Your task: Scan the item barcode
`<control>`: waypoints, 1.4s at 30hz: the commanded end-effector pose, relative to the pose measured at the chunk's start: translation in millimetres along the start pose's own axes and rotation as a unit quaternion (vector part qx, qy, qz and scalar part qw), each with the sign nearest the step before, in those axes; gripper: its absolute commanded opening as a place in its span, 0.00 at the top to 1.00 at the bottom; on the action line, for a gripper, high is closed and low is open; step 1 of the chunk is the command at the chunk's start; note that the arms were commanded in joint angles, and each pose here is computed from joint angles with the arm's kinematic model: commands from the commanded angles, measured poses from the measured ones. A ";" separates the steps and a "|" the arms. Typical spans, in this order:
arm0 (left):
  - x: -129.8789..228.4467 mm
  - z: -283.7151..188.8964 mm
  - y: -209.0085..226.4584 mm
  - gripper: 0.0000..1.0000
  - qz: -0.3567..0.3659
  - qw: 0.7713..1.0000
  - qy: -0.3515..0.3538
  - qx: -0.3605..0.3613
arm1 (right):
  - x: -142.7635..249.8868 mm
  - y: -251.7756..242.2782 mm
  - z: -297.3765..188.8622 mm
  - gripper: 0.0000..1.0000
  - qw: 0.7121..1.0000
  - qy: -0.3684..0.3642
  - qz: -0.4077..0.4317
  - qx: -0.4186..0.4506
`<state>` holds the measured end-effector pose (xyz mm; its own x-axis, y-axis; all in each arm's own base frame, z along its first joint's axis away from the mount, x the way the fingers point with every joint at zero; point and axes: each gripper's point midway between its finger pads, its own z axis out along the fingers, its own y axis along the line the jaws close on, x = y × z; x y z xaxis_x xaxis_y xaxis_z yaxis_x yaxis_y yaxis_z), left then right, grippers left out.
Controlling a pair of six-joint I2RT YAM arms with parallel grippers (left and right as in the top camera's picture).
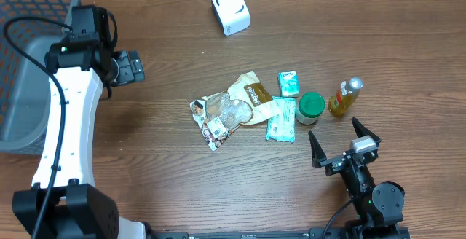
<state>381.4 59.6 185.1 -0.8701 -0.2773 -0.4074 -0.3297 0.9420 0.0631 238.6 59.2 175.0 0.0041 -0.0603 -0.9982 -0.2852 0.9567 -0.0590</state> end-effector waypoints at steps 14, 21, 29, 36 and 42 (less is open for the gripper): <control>122.7 25.6 22.6 0.00 0.017 0.994 0.107 -0.026 | 2.6 -0.5 0.1 0.00 1.000 0.000 0.000 0.001; 143.1 30.1 26.4 0.00 0.022 0.991 0.125 -0.030 | 2.6 -0.5 0.1 0.00 1.000 0.000 0.000 0.001; 122.9 51.8 -2.9 0.00 0.005 0.997 0.062 0.045 | 2.6 -0.5 0.1 0.00 1.000 0.000 -0.001 0.001; 137.5 92.1 -32.4 0.00 -0.001 0.991 -0.004 0.133 | 2.6 -0.5 0.1 0.00 1.000 0.000 -0.001 0.001; 152.4 104.2 -30.3 0.00 -0.001 0.990 -0.038 0.138 | 2.6 -0.5 0.1 0.00 1.000 0.000 0.000 0.001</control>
<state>298.5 13.6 21.6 -0.8540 -0.2780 -0.4398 -0.2332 0.9601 -0.1542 238.6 59.2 175.0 0.0040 -0.0603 -0.9982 -0.2848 0.9568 -0.0590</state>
